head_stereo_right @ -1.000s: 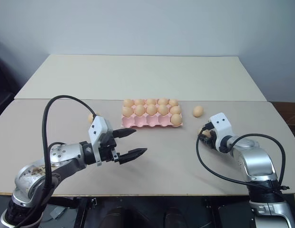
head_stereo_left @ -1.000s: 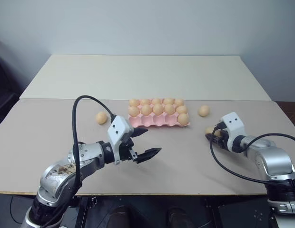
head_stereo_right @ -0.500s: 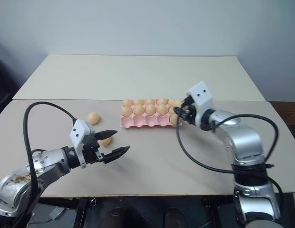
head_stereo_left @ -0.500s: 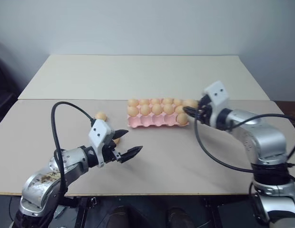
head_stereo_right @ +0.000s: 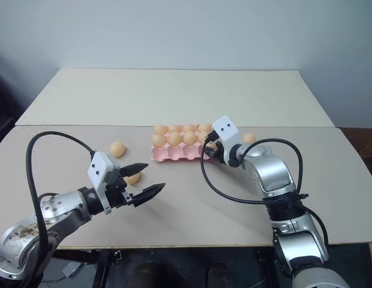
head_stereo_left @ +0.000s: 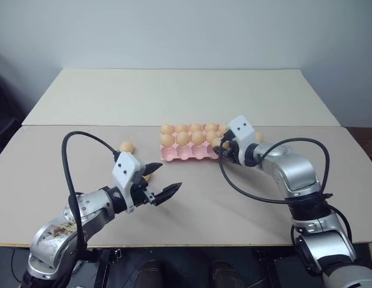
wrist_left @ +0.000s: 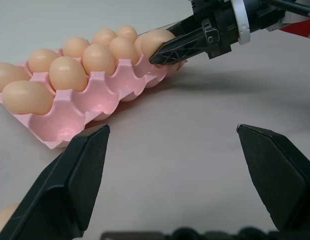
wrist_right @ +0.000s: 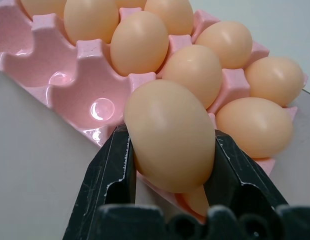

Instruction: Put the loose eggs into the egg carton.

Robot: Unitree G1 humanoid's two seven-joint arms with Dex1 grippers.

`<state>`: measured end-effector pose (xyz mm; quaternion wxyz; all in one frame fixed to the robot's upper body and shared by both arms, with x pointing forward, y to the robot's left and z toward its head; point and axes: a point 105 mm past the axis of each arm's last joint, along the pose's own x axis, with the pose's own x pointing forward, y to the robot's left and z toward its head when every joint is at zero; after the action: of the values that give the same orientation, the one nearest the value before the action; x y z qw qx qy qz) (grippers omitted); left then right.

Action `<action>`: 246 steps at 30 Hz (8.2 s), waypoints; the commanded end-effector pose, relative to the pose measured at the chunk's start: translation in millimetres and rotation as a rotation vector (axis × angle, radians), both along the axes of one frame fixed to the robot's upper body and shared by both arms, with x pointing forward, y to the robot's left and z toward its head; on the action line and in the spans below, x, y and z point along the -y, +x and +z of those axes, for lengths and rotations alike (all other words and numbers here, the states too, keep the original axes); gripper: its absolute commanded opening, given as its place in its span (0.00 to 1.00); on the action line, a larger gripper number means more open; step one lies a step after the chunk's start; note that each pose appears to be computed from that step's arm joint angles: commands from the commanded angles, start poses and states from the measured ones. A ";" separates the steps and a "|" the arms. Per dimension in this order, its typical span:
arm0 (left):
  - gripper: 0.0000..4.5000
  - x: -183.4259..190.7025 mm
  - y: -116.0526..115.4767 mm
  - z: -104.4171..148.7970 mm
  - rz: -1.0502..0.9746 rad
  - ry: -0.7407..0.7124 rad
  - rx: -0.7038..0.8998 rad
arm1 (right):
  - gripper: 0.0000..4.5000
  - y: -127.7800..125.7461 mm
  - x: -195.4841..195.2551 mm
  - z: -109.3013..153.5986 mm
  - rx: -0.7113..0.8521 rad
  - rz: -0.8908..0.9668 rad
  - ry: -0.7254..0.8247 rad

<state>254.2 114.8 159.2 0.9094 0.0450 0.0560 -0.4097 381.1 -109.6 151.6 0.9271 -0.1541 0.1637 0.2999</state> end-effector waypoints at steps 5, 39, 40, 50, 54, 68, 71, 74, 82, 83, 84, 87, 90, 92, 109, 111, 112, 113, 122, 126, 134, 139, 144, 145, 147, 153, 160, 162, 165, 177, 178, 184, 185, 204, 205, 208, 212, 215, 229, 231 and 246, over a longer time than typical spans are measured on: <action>0.98 2.4 -3.2 11.7 -0.004 -0.002 0.061 | 0.58 2.9 -7.9 20.8 0.072 0.014 0.003; 0.98 12.1 7.6 21.4 -0.125 -0.020 0.087 | 1.00 -81.2 141.5 64.8 0.188 -0.005 0.013; 0.98 13.0 8.3 22.2 -0.133 -0.025 0.089 | 1.00 -82.0 146.2 66.0 0.191 -0.026 0.008; 0.98 22.9 9.6 16.9 -0.216 -0.024 0.063 | 1.00 -96.6 173.3 77.5 0.206 -0.164 0.007; 0.98 27.5 10.2 17.1 -0.236 -0.023 0.067 | 1.00 -94.1 176.1 80.4 0.211 -0.222 0.028; 0.98 33.2 7.6 17.8 -0.246 -0.039 0.078 | 1.00 -7.5 140.8 74.9 0.168 -0.526 0.142; 0.98 33.4 7.3 18.1 -0.236 -0.043 0.081 | 1.00 15.5 131.6 72.5 0.128 -0.634 0.171; 0.98 33.8 6.2 17.8 -0.230 -0.046 0.082 | 1.00 33.3 123.3 68.5 0.087 -0.708 0.178; 0.98 33.1 4.2 17.7 -0.203 -0.055 0.084 | 1.00 55.1 118.1 51.1 -0.007 -0.839 0.120; 0.98 32.5 3.5 17.6 -0.197 -0.055 0.085 | 1.00 57.3 117.2 49.5 -0.011 -0.856 0.116; 0.98 32.0 2.9 17.4 -0.192 -0.055 0.085 | 1.00 59.1 116.1 48.5 -0.010 -0.863 0.117; 0.98 30.8 1.5 17.0 -0.180 -0.054 0.086 | 1.00 63.9 112.6 45.5 -0.026 -0.872 0.139; 0.98 30.5 0.7 17.2 -0.174 -0.054 0.087 | 1.00 67.7 110.4 42.2 -0.048 -0.886 0.168; 0.98 30.6 0.4 17.2 -0.171 -0.055 0.087 | 1.00 69.9 109.7 39.1 -0.054 -0.894 0.170; 0.98 28.3 -1.1 18.4 -0.149 -0.049 0.092 | 0.96 74.9 113.2 10.8 -0.117 -0.968 0.218; 0.98 28.0 -1.1 18.5 -0.147 -0.048 0.092 | 0.85 75.6 113.7 10.1 -0.106 -0.969 0.209; 0.98 27.8 -1.1 18.5 -0.146 -0.048 0.092 | 0.79 75.9 113.6 10.3 -0.099 -0.968 0.206; 0.98 27.7 -1.2 18.4 -0.145 -0.047 0.092 | 0.71 76.2 113.5 10.7 -0.092 -0.966 0.202; 0.98 26.2 -0.3 17.8 -0.138 -0.045 0.090 | 0.35 75.6 110.4 20.2 -0.068 -0.932 0.197; 0.98 15.4 1.7 16.1 -0.094 -0.033 0.086 | 0.33 69.9 97.8 37.4 -0.006 -0.835 0.169; 0.98 -18.0 2.3 11.3 0.061 -0.023 0.098 | 0.33 26.2 30.8 79.6 0.143 -0.420 0.244; 0.98 -21.1 1.0 13.1 0.084 -0.043 0.102 | 0.32 -1.1 -10.8 87.8 0.146 -0.181 0.265; 0.98 -20.3 0.6 13.8 0.102 -0.060 0.107 | 0.31 -13.7 -41.5 66.5 0.089 -0.070 0.248; 0.98 -20.5 0.3 13.2 0.105 -0.060 0.105 | 0.31 -14.3 -44.5 62.5 0.083 -0.064 0.248; 0.98 -21.4 0.5 12.4 0.115 -0.060 0.103 | 0.31 -14.4 -48.6 56.7 0.074 -0.055 0.249; 0.98 -18.7 -1.6 11.6 0.118 -0.067 0.098 | 0.31 -14.3 -65.1 45.0 0.055 -0.002 0.241; 0.98 -17.8 -1.1 12.0 0.122 -0.071 0.100 | 0.30 -6.9 -76.3 40.3 0.053 0.015 0.240; 0.98 -17.5 -1.3 12.4 0.123 -0.073 0.102 | 0.30 -4.4 -77.1 39.2 0.054 0.014 0.239; 0.98 -18.0 -2.0 12.4 0.128 -0.073 0.104 | 0.30 -1.9 -77.9 37.3 0.052 0.013 0.240; 0.98 -19.5 -3.5 12.9 0.139 -0.072 0.109 | 0.30 4.5 -75.1 28.7 0.034 -0.010 0.230; 0.98 -19.7 -3.3 13.0 0.140 -0.072 0.109 | 0.38 5.0 -74.3 28.9 0.035 -0.014 0.230; 0.98 -20.3 -5.0 23.8 0.132 -0.114 0.123 | 0.84 5.4 -69.7 29.9 0.045 -0.012 0.219; 0.98 -20.2 -5.8 26.9 0.128 -0.124 0.125 | 0.90 4.7 -68.7 30.3 0.046 -0.007 0.216; 0.98 -69.3 -23.3 24.8 0.211 -0.027 0.054 | 0.99 -75.0 16.2 73.0 0.091 0.455 0.111; 0.98 -75.7 -24.6 25.2 0.228 -0.013 0.052 | 0.99 -77.5 26.6 76.8 0.091 0.458 0.106; 0.98 -98.1 -28.6 34.5 0.279 0.008 0.058 | 0.99 -79.6 61.7 89.3 0.096 0.421 0.094; 0.98 -125.7 -45.3 50.6 0.249 0.039 0.021 | 0.99 -80.6 93.9 95.5 0.107 0.370 0.065; 0.98 -153.0 -57.9 63.5 0.249 0.077 -0.025 | 0.99 -82.5 111.5 94.9 0.102 0.348 0.043; 0.98 -119.4 -51.9 49.8 0.317 -0.083 -0.197 | 0.99 -89.7 107.0 100.9 0.140 0.404 0.050; 0.98 -109.7 -47.2 46.7 0.350 -0.078 -0.225 | 0.99 -91.9 105.4 101.6 0.142 0.414 0.048; 0.98 -37.9 15.8 -4.7 0.675 -0.050 -0.335 | 0.99 -98.7 87.0 105.6 0.164 0.464 0.053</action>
<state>265.3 154.0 155.3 0.9690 -0.0711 0.2075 -0.1134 286.9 -199.3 244.9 0.8492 -0.1756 0.0607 0.4944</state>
